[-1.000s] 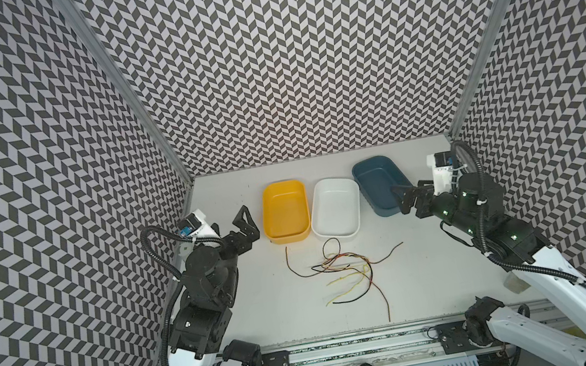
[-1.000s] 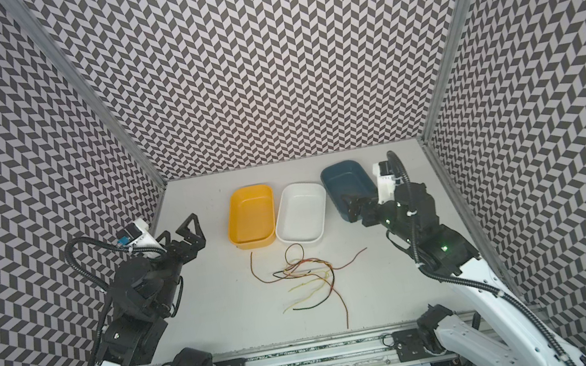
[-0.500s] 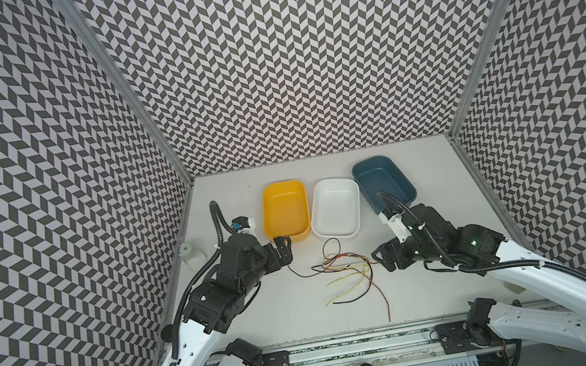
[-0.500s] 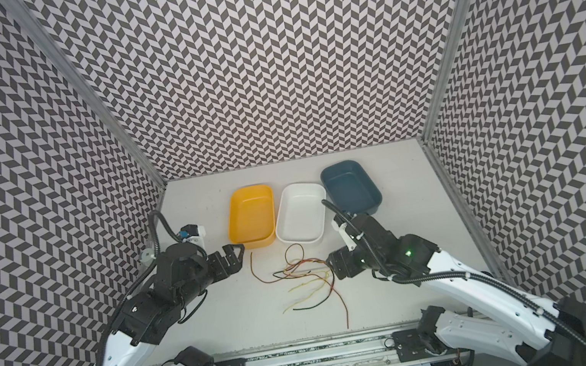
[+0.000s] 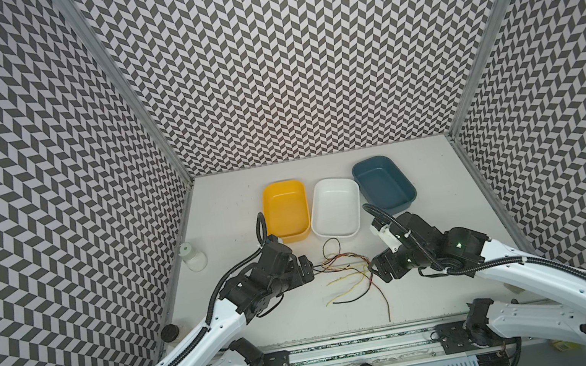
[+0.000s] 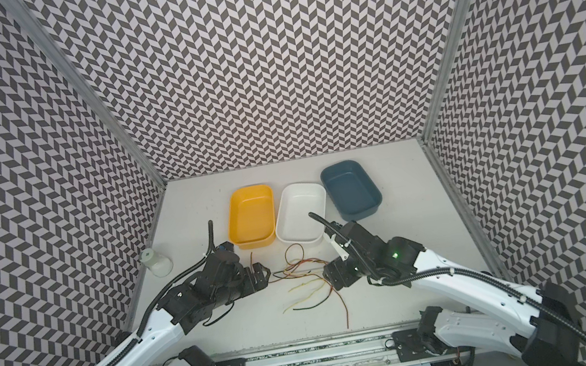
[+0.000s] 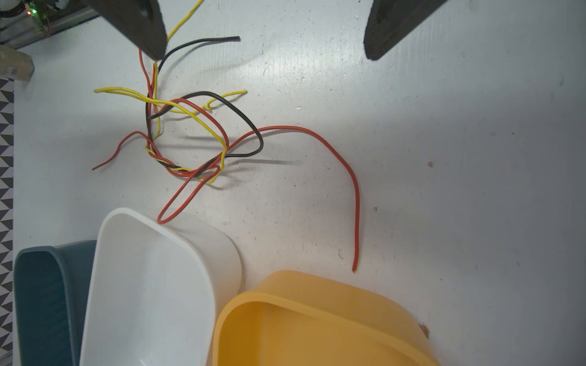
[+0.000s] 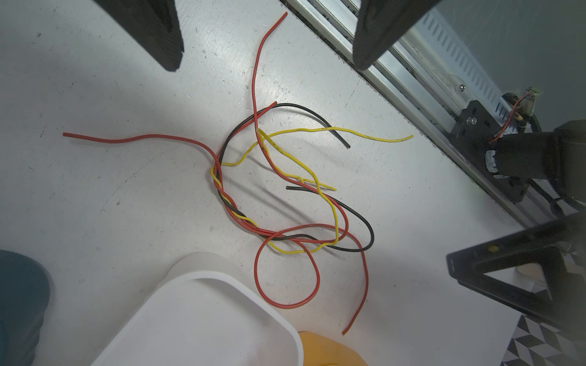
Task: Untangle the cables
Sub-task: 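Move both grippers toward the tangled red, black and yellow wires, then close the left gripper on the wire bundle while the right gripper hovers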
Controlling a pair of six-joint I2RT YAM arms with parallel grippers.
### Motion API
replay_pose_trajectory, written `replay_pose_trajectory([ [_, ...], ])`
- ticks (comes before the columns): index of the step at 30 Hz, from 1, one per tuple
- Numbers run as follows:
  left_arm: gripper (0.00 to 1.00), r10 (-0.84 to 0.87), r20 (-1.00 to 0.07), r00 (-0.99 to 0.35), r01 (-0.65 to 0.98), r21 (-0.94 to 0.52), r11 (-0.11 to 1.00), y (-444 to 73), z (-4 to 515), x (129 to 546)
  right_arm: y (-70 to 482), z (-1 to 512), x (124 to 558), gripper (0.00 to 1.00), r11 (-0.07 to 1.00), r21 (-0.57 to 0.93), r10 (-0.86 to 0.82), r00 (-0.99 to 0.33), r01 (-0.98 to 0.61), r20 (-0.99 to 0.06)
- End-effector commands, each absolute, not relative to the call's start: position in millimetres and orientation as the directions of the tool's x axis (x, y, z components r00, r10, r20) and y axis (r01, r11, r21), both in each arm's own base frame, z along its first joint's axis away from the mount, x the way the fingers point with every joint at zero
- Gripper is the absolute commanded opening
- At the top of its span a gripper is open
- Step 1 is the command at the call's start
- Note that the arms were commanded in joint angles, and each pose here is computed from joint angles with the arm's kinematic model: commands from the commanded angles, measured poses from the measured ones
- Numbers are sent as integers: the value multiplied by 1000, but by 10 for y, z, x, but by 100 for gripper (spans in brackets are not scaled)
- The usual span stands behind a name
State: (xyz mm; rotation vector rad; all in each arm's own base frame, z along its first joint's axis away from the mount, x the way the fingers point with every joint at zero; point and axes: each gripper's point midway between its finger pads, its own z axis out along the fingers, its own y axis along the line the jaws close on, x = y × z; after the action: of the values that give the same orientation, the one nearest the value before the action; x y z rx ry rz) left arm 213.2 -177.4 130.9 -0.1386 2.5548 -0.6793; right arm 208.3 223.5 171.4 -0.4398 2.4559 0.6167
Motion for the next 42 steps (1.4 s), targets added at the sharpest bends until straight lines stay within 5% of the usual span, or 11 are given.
replay_pose_trajectory([
  [1, 99, -255, -396, -882, 8, -554, 833, -1940, 1317, 2186, 2239, 1729, 2048, 85, 830, 330, -177, -775, -449, -606],
  [14, 98, -243, -276, -930, -18, -625, 781, -2364, 1088, 2171, 2218, 1799, 1949, 86, 804, 341, -177, -744, -487, -644],
  [42, 84, -293, -207, -933, -107, -619, 778, -2458, 821, 2227, 2220, 1799, 1901, 86, 793, 328, -190, -720, -513, -668],
])
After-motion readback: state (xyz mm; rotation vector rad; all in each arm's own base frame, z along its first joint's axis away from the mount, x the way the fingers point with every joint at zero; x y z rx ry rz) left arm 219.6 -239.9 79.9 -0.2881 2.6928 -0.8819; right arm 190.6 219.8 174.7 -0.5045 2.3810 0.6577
